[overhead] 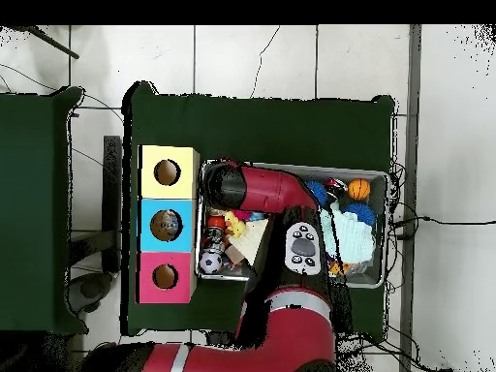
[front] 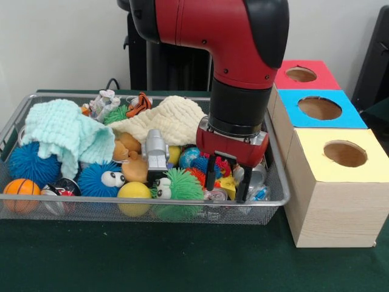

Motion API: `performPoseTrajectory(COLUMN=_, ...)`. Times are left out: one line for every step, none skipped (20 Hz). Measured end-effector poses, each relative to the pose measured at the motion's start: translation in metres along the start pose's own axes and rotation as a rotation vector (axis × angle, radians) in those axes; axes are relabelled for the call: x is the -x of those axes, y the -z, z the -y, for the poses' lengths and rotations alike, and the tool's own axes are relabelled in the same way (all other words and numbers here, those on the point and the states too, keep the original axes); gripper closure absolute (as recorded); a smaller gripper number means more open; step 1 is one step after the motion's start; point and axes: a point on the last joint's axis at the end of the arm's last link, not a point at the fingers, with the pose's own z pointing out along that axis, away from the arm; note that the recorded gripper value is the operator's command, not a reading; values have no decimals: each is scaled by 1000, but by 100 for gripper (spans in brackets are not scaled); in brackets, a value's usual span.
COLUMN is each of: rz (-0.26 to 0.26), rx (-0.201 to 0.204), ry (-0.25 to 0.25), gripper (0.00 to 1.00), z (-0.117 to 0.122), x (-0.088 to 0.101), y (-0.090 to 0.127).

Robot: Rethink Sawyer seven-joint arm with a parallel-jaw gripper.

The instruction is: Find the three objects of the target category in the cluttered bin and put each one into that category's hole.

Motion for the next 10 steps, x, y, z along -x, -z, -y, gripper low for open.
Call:
performPoseTrajectory(rz=0, rx=0, ry=-1, gripper=0, z=0, x=0, y=0)
performPoseTrajectory(rz=0, rx=1, ry=-2, gripper=0, z=0, x=-1, y=0)
performPoseTrajectory(rz=-5, rx=1, ry=-6, gripper=0, z=1, x=-3, y=0)
performPoseTrajectory(rz=-8, rx=1, ry=-8, gripper=0, z=1, x=-4, y=0)
performPoseTrajectory(rz=-12, rx=1, ry=-9, gripper=0, z=0, x=-5, y=-1)
performPoseTrajectory(rz=-16, rx=0, ry=-9, gripper=0, z=0, x=-8, y=-2)
performPoseTrajectory(rz=-18, rx=0, ry=-8, gripper=0, z=-1, x=-9, y=-2)
performPoseTrajectory(rz=-21, rx=-1, ry=-4, gripper=0, z=-3, x=-12, y=-3)
performPoseTrajectory(rz=-24, rx=-1, ry=-1, gripper=0, z=-4, x=-14, y=-4)
performPoseTrajectory(rz=-25, rx=-1, ry=1, gripper=0, z=-6, x=-15, y=-5)
